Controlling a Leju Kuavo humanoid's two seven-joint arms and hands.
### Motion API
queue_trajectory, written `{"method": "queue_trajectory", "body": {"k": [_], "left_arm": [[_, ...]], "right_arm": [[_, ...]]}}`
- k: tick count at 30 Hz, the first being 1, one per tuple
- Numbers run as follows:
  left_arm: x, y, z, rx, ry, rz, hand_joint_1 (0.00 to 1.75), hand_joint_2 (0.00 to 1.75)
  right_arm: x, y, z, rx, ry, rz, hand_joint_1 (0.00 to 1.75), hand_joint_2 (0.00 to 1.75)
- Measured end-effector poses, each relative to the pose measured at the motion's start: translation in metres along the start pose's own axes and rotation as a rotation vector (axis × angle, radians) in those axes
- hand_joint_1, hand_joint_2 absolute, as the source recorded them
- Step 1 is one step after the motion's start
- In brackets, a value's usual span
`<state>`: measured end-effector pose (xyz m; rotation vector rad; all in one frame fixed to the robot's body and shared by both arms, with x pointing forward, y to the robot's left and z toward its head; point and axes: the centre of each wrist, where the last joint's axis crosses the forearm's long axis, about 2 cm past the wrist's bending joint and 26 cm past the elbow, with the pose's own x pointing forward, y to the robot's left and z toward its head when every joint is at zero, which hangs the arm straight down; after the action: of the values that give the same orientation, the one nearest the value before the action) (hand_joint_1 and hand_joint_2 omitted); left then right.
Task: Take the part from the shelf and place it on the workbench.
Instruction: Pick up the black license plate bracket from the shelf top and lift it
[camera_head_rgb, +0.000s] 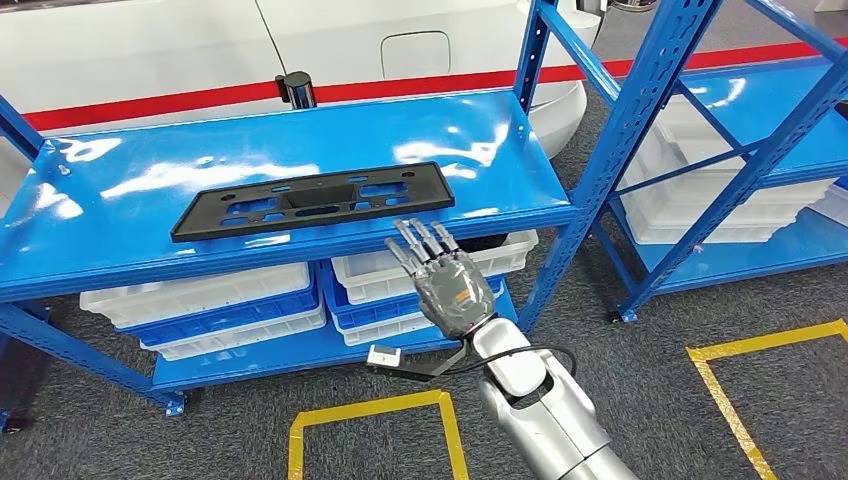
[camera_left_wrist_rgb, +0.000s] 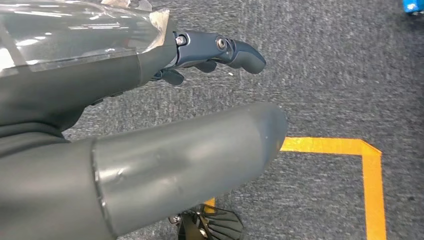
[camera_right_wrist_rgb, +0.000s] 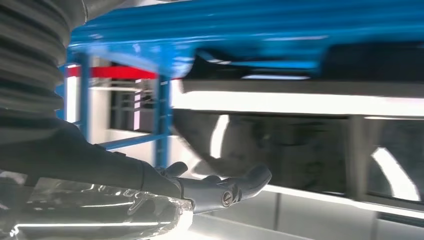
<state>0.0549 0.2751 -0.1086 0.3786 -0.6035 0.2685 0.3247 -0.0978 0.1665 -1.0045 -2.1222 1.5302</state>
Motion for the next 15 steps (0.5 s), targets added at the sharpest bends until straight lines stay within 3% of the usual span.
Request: {"method": "queue_trajectory", "body": {"k": [9, 15], "left_arm": [[-0.001, 0.0, 0.0, 0.007, 0.01, -0.005, 0.0, 0.0], [-0.002, 0.002, 0.0, 0.01, 0.012, -0.007, 0.0, 0.0]], "right_arm": [[0.02, -0.005, -0.024, -0.023, -0.065, -0.022, 0.0, 1.75], [0.023, -0.001, -0.025, -0.007, -0.077, -0.022, 0.0, 1.75]]}}
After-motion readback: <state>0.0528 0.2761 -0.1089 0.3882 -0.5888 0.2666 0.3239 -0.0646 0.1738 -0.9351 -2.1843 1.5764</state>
